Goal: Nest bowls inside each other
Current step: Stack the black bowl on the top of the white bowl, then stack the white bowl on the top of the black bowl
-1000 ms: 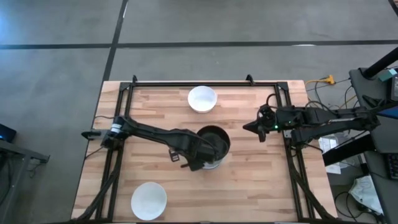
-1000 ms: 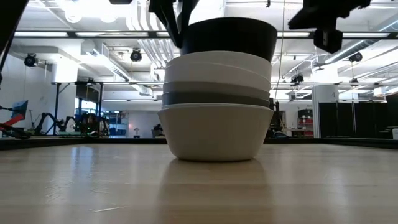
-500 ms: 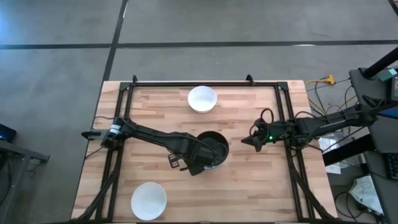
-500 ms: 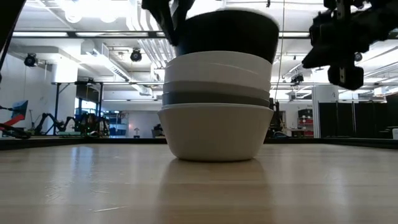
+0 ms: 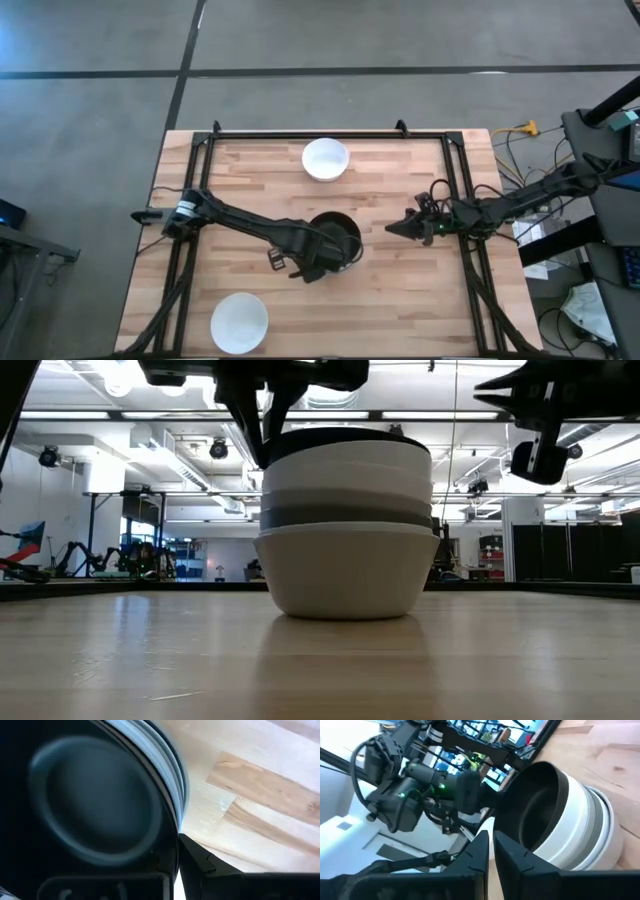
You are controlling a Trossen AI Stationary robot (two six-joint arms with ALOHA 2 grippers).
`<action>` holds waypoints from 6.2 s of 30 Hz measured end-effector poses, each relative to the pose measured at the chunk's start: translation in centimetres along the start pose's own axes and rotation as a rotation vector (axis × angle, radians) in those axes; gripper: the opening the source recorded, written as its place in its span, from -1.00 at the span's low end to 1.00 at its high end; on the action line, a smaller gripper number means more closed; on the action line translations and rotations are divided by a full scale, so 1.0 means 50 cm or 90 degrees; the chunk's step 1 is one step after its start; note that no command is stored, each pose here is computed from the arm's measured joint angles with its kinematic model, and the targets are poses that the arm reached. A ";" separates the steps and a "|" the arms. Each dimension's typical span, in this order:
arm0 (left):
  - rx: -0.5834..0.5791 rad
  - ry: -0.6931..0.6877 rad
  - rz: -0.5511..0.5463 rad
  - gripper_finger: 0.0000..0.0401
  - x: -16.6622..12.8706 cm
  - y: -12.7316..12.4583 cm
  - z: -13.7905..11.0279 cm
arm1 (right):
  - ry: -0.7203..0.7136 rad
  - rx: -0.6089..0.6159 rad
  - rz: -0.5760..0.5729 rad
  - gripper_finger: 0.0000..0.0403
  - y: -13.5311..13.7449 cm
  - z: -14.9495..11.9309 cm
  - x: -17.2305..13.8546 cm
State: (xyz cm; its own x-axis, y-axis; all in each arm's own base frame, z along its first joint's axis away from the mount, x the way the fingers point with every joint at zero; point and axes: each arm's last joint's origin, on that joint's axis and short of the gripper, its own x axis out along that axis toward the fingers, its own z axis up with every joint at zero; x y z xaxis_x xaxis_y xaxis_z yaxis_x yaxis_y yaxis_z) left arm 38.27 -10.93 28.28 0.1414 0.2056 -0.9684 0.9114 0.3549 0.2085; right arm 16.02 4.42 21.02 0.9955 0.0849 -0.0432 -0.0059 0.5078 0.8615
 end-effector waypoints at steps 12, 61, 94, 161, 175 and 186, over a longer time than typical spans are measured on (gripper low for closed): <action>-0.069 -0.071 -0.010 -0.76 -0.024 0.002 -0.010 | -0.006 -0.003 0.010 -0.89 0.023 0.007 0.003; -0.718 -0.317 -0.239 -1.00 -0.268 -0.178 -0.182 | -0.018 0.013 -0.038 -0.89 0.011 0.004 0.003; -0.942 -0.175 -0.395 0.02 0.112 -0.380 -0.079 | -0.010 0.004 -0.038 -0.89 0.010 0.003 0.003; -1.172 -0.325 -0.223 -1.00 -0.114 0.145 -0.289 | 0.121 -0.648 -0.244 -0.89 0.202 0.200 -0.054; -1.185 -0.197 -0.243 -1.00 -0.017 0.184 -0.281 | 0.124 -0.644 -0.247 -0.89 0.198 0.197 -0.053; -1.188 -0.185 -0.242 -1.00 -0.056 0.167 -0.270 | 0.131 -0.636 -0.252 -0.89 0.194 0.195 -0.053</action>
State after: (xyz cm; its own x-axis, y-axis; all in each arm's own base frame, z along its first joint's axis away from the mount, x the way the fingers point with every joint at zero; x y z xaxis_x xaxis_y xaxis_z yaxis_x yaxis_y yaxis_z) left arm 40.26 3.78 34.56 0.2951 -0.1713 -0.9400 -0.5712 0.7570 -0.3172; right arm 14.23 0.77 34.44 0.9093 -0.1430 -0.3908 0.1441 0.9892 -0.0266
